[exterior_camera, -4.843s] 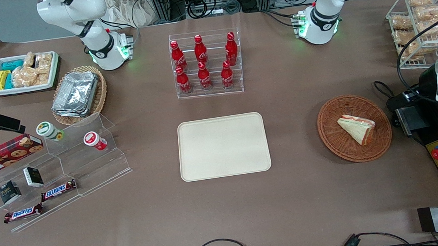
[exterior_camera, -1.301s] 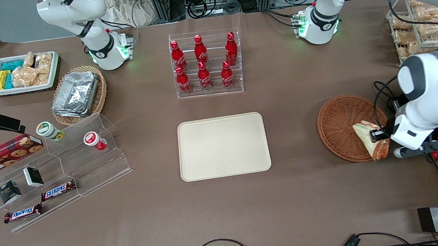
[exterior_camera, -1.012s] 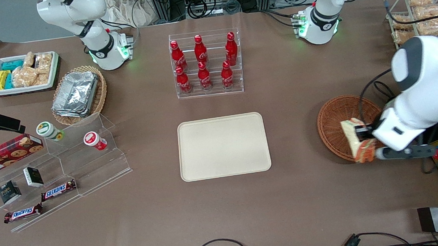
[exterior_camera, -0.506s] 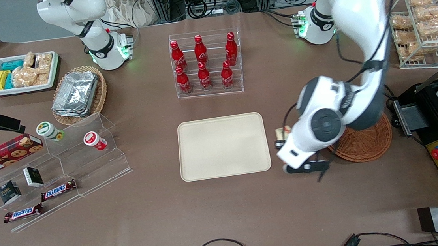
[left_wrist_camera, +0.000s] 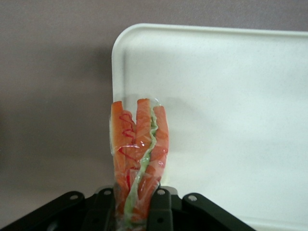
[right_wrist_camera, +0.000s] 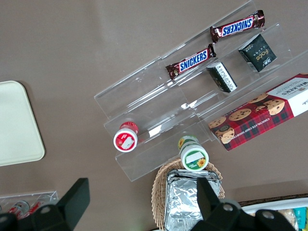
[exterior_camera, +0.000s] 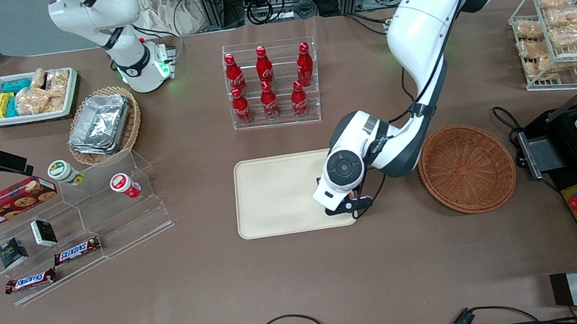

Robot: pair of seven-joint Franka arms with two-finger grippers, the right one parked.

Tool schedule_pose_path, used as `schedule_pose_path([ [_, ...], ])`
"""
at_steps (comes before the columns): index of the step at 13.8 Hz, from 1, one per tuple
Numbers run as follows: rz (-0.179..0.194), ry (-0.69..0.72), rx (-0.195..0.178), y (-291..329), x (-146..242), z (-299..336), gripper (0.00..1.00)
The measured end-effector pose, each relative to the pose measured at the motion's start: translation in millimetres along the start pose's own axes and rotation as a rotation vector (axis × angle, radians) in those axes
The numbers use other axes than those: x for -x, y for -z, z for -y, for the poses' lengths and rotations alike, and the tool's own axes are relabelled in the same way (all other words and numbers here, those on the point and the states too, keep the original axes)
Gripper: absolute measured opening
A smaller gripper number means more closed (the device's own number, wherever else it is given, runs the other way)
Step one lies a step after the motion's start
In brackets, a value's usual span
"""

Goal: Place sandwich from basket to tray
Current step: 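Carry the sandwich over the beige tray and lower it, then open the left gripper to release the sandwich on the tray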

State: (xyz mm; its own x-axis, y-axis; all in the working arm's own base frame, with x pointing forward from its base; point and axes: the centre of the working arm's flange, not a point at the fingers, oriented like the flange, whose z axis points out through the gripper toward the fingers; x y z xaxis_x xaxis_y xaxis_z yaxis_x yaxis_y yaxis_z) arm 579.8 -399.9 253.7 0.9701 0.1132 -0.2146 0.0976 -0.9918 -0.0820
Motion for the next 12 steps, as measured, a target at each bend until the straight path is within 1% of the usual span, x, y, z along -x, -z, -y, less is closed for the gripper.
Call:
schedule_pose_path([
  [2, -0.028, -0.001, 0.025, -7, -2, -3, 0.2],
  [4, -0.035, -0.005, 0.032, -19, -3, -5, 0.21],
  [5, -0.038, -0.008, 0.028, -22, -4, -4, 0.26],
  [6, -0.05, -0.014, 0.014, -22, -6, -2, 0.37],
  [8, -0.079, -0.025, -0.013, -20, -10, 3, 0.55],
  [9, -0.089, -0.025, -0.014, -15, -12, 4, 0.66],
  [10, -0.099, -0.022, -0.01, -7, -13, 6, 0.74],
  [12, -0.114, -0.016, -0.007, 24, -9, 12, 0.95],
])
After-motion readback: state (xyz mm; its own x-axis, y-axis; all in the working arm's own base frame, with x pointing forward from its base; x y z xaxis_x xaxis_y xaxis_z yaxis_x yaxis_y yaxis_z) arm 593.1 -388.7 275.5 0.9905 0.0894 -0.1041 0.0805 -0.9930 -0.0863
